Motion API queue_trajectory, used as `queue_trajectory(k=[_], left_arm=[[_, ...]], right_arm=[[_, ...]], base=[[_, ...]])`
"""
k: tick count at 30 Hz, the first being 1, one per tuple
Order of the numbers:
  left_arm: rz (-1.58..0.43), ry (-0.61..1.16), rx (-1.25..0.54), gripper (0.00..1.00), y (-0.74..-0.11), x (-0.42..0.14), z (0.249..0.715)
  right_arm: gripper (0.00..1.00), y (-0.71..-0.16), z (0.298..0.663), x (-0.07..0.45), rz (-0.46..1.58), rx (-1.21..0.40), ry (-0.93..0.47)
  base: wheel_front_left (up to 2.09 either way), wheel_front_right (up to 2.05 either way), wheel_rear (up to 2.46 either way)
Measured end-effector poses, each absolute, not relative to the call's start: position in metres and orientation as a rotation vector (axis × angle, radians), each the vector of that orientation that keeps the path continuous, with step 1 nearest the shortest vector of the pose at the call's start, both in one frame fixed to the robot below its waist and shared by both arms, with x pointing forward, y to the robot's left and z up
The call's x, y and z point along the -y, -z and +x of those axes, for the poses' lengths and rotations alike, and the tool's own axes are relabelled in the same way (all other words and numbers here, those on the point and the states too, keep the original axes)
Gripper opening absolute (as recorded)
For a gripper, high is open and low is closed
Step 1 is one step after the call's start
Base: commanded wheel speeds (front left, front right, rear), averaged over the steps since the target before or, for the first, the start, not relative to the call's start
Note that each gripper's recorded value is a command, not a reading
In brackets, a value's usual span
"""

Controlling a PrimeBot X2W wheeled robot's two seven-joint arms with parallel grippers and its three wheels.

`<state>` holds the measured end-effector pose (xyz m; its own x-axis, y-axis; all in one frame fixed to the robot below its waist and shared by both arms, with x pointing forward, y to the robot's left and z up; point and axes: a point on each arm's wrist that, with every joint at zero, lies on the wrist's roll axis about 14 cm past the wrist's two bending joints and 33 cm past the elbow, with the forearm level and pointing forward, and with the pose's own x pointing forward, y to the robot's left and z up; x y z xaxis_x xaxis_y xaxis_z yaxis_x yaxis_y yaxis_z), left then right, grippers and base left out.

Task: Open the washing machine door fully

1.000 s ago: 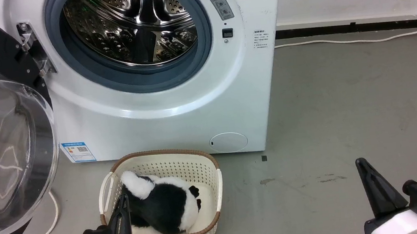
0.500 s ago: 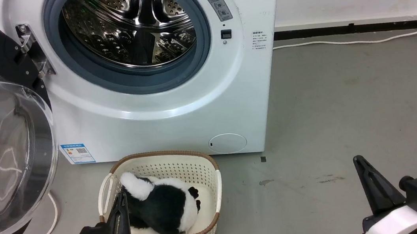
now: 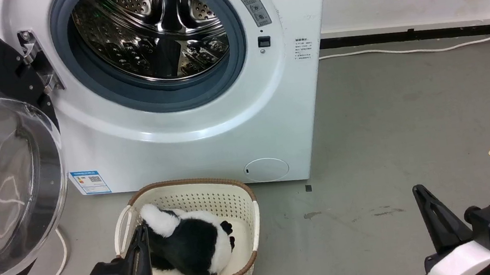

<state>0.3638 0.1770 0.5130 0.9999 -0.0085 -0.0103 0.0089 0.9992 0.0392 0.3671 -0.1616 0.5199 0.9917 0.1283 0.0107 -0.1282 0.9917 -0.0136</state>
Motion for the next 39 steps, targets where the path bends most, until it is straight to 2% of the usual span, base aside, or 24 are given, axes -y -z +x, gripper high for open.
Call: queue_trajectory(k=[39], left_arm=[[0.041,-0.006,-0.019,0.00,-0.5216,-0.1791,0.3692]], right_arm=[[0.00,-0.5219,0.3688,0.1606,-0.045,-0.019,-0.131]], base=[[0.00,0.00,0.00]])
